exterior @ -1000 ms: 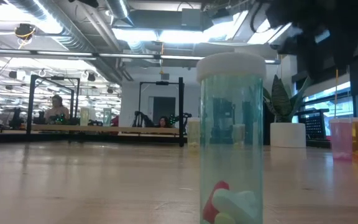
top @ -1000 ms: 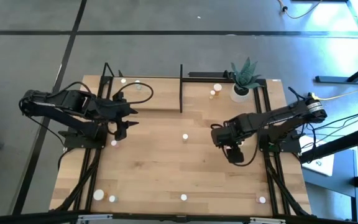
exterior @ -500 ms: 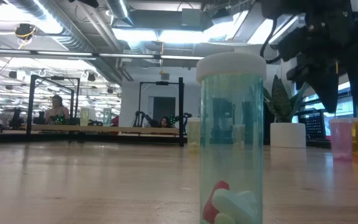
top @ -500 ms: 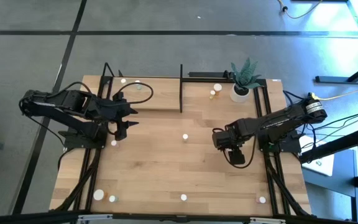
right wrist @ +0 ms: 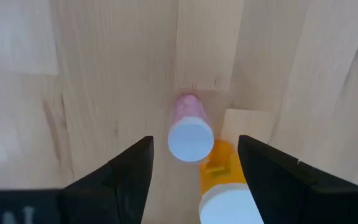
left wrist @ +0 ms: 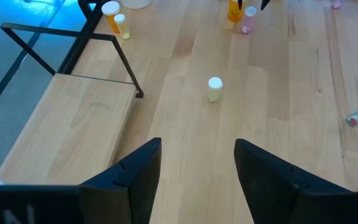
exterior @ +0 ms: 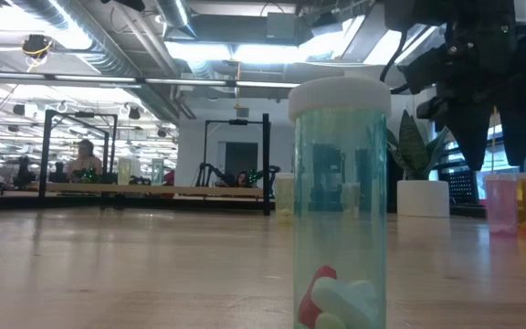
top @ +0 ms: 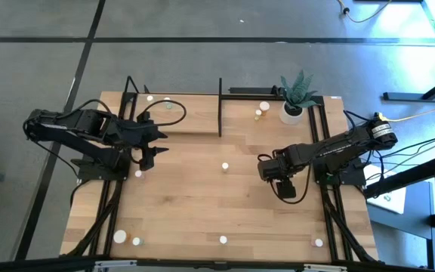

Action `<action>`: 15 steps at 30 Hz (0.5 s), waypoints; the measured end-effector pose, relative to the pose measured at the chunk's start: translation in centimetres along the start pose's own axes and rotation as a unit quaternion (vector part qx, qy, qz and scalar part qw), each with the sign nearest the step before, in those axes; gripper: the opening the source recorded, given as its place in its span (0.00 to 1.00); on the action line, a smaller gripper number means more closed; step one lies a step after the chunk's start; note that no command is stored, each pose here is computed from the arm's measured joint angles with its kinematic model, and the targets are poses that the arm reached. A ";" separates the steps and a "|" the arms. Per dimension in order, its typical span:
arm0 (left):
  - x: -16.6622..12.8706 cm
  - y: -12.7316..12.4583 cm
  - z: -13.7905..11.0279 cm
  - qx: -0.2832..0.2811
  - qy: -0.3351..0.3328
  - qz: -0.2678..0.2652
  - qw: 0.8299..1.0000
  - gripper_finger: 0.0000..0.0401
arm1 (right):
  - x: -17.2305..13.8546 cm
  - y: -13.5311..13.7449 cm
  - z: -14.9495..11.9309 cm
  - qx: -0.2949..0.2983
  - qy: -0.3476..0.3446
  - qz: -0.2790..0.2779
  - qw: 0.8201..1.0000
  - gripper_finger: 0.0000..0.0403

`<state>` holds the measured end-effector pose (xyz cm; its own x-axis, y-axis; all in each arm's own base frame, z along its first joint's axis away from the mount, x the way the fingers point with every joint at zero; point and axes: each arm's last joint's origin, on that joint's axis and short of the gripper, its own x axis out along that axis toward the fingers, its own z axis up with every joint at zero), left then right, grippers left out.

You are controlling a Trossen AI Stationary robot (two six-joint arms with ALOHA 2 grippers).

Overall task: Pick and place medicine bottles onto shelf by color
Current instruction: Put the top right pink pill bottle on the shelf

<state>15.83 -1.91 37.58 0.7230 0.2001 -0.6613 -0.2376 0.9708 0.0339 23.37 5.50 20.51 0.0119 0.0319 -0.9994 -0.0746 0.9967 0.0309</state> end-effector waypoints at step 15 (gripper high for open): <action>0.0 0.0 0.0 0.002 0.001 0.000 1.000 0.49 | 0.4 0.0 0.4 -0.002 -0.002 0.000 1.000 0.59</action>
<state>15.81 -1.90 37.58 0.7219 0.2006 -0.6623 -0.2356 0.9711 0.0372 23.74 5.58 20.10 0.0159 0.0329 -0.9993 -0.0785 0.9964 0.0315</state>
